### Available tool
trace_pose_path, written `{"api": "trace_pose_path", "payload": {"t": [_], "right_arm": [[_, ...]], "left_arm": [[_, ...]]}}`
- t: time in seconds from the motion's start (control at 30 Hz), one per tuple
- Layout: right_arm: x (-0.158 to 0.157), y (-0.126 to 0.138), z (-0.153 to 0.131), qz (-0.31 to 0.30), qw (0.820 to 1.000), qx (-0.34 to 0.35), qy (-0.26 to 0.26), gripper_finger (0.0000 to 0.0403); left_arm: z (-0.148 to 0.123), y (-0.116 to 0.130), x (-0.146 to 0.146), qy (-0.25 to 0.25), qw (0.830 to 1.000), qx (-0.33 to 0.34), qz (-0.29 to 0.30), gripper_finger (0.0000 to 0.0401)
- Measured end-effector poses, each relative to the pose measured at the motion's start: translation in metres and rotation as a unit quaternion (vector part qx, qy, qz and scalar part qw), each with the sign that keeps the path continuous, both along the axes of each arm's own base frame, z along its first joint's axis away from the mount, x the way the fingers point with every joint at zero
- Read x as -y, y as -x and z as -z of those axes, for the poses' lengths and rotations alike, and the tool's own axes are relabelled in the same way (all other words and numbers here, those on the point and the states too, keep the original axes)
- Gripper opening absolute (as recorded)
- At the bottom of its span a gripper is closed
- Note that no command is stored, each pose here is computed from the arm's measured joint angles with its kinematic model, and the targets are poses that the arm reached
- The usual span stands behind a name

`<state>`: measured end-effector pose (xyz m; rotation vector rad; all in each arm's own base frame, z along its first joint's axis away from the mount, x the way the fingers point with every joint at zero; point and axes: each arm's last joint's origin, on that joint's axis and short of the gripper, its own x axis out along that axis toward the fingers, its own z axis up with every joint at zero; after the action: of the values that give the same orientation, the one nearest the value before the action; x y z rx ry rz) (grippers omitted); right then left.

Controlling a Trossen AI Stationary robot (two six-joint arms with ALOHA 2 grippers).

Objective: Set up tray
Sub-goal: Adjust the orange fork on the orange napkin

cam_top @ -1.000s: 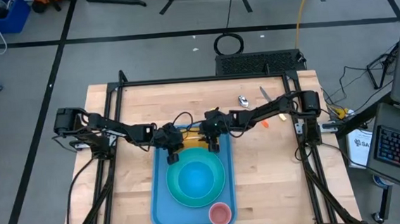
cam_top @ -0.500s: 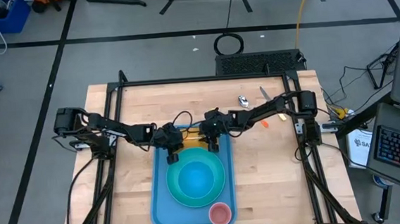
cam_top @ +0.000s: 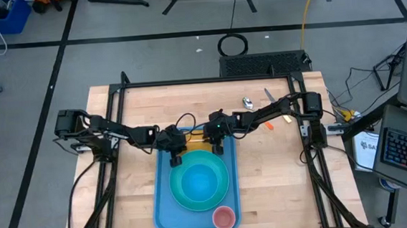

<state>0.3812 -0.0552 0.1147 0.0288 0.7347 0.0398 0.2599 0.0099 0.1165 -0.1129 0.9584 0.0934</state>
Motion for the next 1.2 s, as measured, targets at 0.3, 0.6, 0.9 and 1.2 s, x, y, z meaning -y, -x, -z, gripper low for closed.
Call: {"api": "trace_pose_path", "payload": {"t": [0.3,0.6,0.9,1.2], "right_arm": [[-0.0001,0.0006,0.0007,0.002,1.0,-0.005,-0.003,0.0009],[0.0014,0.0003,0.0003,0.036,0.999,-0.005,0.001,0.0005],[0.0026,-0.001,-0.0013,0.051,0.999,0.004,0.006,0.0003],[0.003,-0.0012,-0.0015,0.05,0.999,0.006,0.006,0.0004]], "left_arm": [[0.0,0.0,-0.0001,0.0,1.0,0.0,0.0,0.0037],[0.0,0.0001,-0.0001,0.001,1.0,0.0,-0.001,0.0037],[0.0001,0.0001,-0.0001,0.001,1.0,-0.001,-0.001,0.0037],[0.0007,0.0014,0.0,-0.001,1.0,-0.011,0.003,0.0037]]}}
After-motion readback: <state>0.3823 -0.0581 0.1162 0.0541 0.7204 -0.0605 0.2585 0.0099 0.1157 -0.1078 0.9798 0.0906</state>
